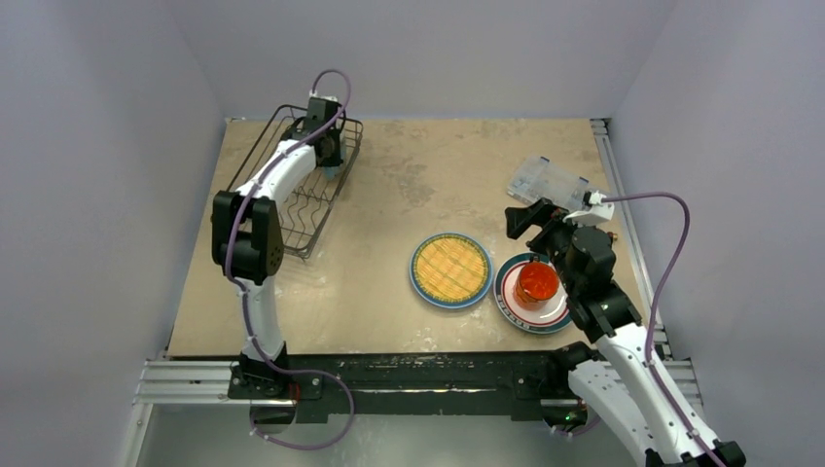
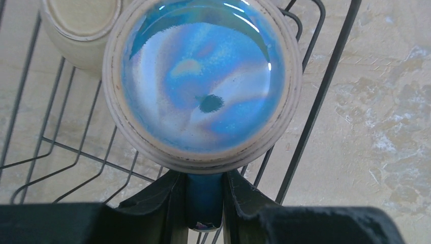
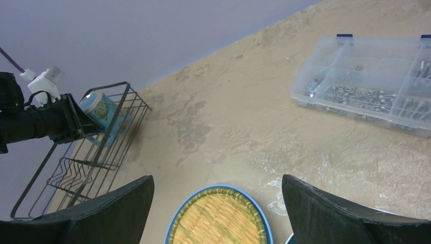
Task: Load the mixed dishes into the dish rack
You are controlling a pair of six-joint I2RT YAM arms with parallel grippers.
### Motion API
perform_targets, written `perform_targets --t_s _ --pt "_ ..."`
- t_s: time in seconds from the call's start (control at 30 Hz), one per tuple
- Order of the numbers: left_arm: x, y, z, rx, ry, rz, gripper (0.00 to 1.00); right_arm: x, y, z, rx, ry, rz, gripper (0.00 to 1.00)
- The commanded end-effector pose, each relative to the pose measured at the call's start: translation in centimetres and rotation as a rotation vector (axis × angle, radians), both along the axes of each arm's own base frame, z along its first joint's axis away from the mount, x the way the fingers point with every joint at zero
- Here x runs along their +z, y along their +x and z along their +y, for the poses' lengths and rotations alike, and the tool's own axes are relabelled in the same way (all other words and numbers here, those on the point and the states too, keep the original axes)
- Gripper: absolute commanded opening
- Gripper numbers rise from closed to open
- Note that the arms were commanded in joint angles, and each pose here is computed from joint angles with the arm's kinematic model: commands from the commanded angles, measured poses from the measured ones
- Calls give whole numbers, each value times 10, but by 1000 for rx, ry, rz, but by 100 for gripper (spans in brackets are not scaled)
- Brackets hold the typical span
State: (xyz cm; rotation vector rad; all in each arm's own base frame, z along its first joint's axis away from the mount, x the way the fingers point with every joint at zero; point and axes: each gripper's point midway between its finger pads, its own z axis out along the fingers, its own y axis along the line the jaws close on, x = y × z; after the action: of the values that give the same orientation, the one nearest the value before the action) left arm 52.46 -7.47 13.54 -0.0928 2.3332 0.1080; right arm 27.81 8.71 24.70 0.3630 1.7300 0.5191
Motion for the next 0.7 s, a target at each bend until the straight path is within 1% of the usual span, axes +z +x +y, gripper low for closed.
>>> perform_targets --t_s 0.0,0.17,0.37,0.53,0.57,0.67 --pt "42 27 -7 26 -59 -129 0 29 1 1 8 15 -74 98" --pt "27 34 -9 30 -66 -87 0 26 1 1 4 12 -70 98" --pt "23 41 -7 49 -94 -82 0 23 3 2 5 9 -61 98" --pt "15 46 -9 55 -106 -44 0 20 3 2 9 12 -60 98" --pt "13 46 -10 55 -110 -34 1 18 3 2 8 11 -58 98" --pt "11 43 -16 47 -140 -18 18 17 4 4 13 13 -51 98"
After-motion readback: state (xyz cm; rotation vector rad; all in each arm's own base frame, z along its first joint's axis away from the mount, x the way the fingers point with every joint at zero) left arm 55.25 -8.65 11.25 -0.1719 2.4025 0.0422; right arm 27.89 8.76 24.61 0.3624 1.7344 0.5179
